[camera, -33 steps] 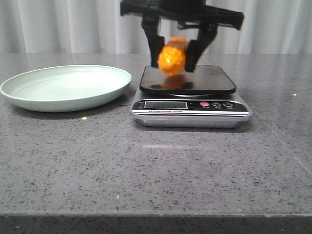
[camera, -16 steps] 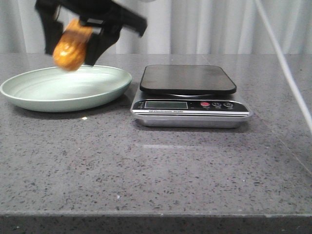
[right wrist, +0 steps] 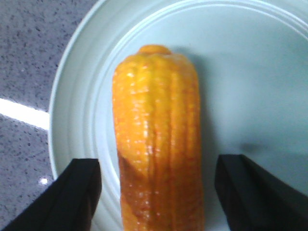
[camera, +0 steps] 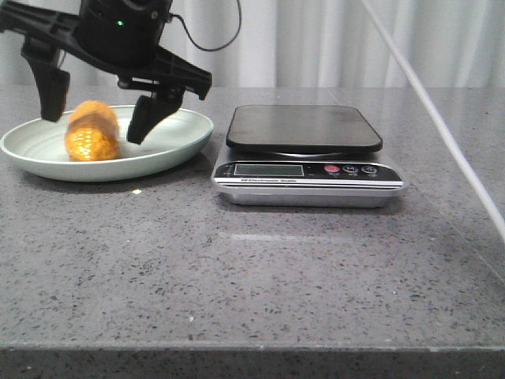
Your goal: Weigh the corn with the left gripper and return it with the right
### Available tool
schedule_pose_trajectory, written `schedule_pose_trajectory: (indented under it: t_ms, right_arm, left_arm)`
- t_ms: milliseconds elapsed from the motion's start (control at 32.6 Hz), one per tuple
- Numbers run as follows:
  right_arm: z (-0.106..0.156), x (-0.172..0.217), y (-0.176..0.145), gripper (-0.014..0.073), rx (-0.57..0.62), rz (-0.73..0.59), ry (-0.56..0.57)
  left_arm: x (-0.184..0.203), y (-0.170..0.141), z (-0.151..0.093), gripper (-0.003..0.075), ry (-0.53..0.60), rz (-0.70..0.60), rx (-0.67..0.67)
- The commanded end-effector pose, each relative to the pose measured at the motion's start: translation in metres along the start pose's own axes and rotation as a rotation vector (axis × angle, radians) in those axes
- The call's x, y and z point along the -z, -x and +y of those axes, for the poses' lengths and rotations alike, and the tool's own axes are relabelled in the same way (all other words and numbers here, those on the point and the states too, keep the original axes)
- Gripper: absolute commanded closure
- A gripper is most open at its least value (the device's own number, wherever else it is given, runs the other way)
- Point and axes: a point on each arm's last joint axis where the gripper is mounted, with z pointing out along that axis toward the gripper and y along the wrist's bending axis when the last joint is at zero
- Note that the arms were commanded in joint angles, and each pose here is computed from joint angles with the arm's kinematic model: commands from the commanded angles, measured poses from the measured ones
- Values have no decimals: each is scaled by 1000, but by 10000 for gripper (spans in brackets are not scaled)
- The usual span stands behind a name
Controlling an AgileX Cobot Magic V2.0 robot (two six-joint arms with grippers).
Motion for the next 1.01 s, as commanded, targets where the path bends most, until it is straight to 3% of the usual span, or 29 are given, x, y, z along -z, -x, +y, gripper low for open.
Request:
schedule_pose_trajectory:
  t_ms: [0, 245, 614, 859, 982]
  right_arm:
    - [18, 57, 25, -18, 11, -135, 108]
    - [10, 104, 42, -18, 72, -182, 91]
    - [-62, 215, 66, -18, 241, -204, -102]
    - [-112, 269, 49, -15, 241, -296, -195]
    - [-130, 288, 22, 70, 256, -373, -207]
  left_arm:
    - [2, 13, -1, 594, -29, -90, 9]
    - [1, 11, -2, 594, -29, -82, 7]
    - [-7, -7, -4, 594, -32, -24, -2]
    - [-13, -24, -5, 594, -34, 28, -10]
    - [-16, -32, -6, 594, -36, 50, -15]
